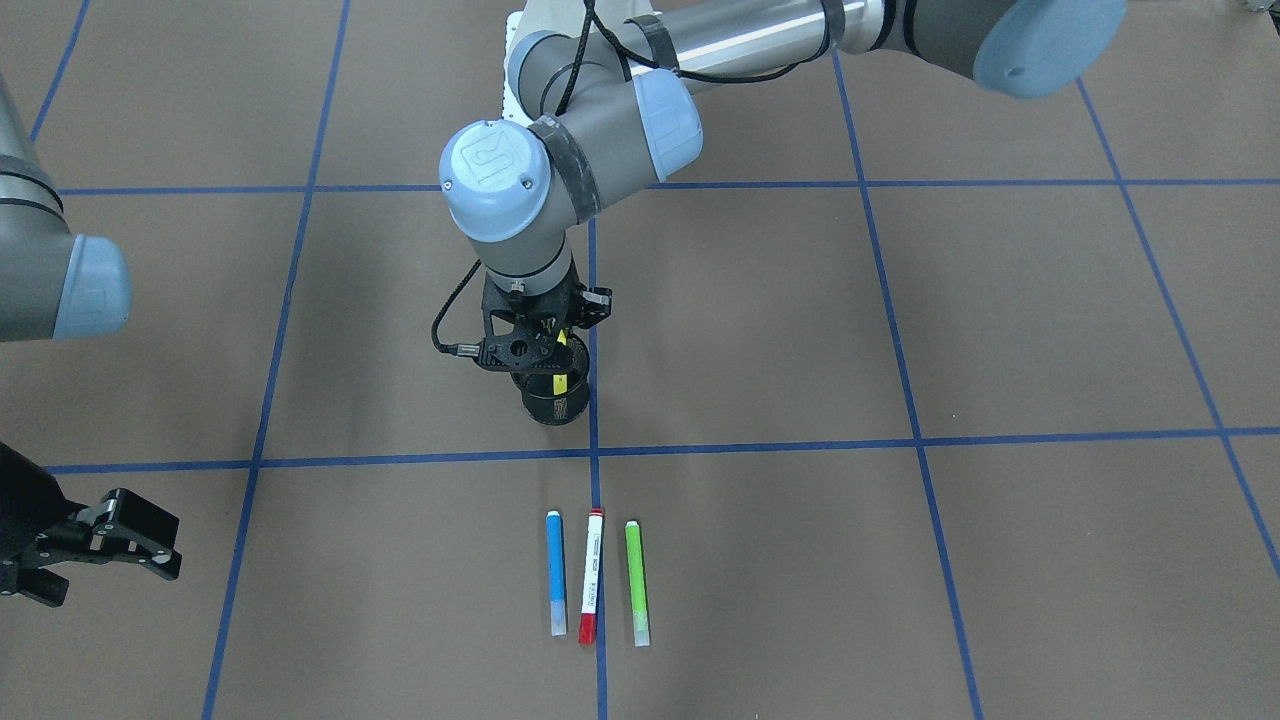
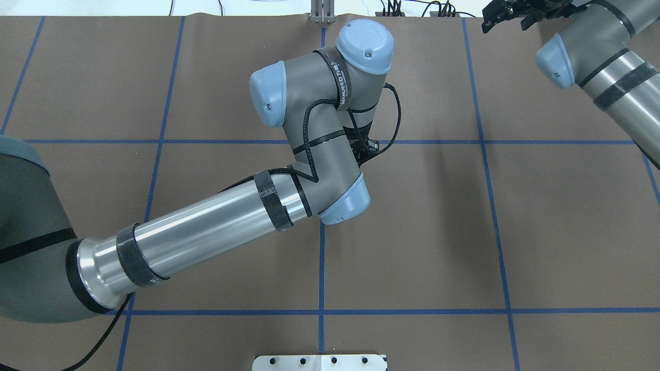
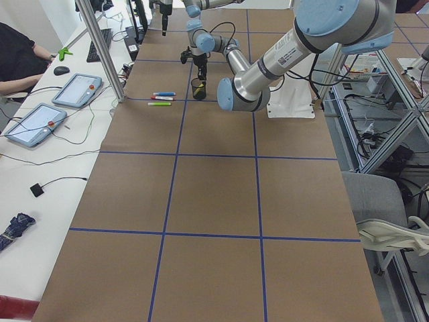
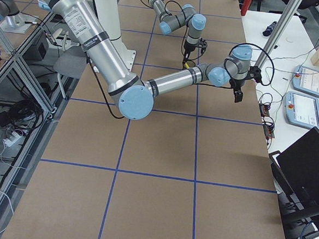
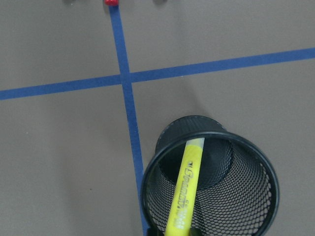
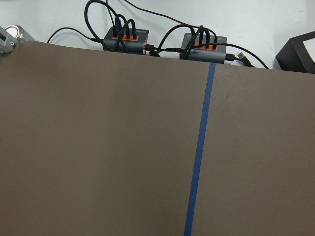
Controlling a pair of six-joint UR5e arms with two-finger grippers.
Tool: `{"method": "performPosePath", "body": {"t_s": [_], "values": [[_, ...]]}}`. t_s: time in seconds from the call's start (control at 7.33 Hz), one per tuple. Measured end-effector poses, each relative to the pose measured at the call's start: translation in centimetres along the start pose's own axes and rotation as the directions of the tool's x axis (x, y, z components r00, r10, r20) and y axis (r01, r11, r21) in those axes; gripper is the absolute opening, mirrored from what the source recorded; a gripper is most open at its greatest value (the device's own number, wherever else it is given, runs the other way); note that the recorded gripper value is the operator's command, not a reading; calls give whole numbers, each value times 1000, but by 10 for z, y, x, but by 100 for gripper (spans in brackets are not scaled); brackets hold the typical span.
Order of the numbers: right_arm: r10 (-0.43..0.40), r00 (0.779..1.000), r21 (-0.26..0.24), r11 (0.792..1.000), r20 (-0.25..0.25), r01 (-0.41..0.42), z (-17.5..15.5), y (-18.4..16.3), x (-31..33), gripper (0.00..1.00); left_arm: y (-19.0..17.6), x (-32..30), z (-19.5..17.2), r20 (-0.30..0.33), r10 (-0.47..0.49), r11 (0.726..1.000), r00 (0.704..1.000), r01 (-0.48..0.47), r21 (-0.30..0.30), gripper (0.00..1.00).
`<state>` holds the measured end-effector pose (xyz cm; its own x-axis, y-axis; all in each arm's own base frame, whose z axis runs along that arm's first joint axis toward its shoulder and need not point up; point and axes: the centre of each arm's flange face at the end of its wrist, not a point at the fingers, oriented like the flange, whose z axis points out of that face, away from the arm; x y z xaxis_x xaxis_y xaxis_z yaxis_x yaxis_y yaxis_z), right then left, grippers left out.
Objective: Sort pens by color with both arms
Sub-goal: 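Lower the left gripper into the cup and grasp the yellow marker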
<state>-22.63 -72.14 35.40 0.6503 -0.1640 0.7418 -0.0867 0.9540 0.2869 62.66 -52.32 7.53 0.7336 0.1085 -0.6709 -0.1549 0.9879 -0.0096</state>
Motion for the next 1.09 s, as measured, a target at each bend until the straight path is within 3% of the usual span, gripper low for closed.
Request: {"method": "performPosePath", "body": {"t_s": [0.14, 0.27, 0.68, 1.09], "values": [[0, 1000, 0, 1000, 0, 0, 1, 0, 0, 98, 0, 0, 0, 1, -5, 1000, 1000, 5, 0, 2], [-1, 1000, -1, 1000, 0, 1, 1, 1, 0, 98, 0, -1, 1, 5, -14, 1000, 1000, 14, -2, 0], [-3, 1000, 0, 1000, 2, 3, 1, 0, -2, 98, 11, -3, -15, 32, -33, 999, 999, 34, -16, 0], [-4, 1000, 0, 1000, 4, 4, 0, 0, -4, 98, 26, -2, -48, 17, -21, 1000, 1000, 21, -5, 0]]}}
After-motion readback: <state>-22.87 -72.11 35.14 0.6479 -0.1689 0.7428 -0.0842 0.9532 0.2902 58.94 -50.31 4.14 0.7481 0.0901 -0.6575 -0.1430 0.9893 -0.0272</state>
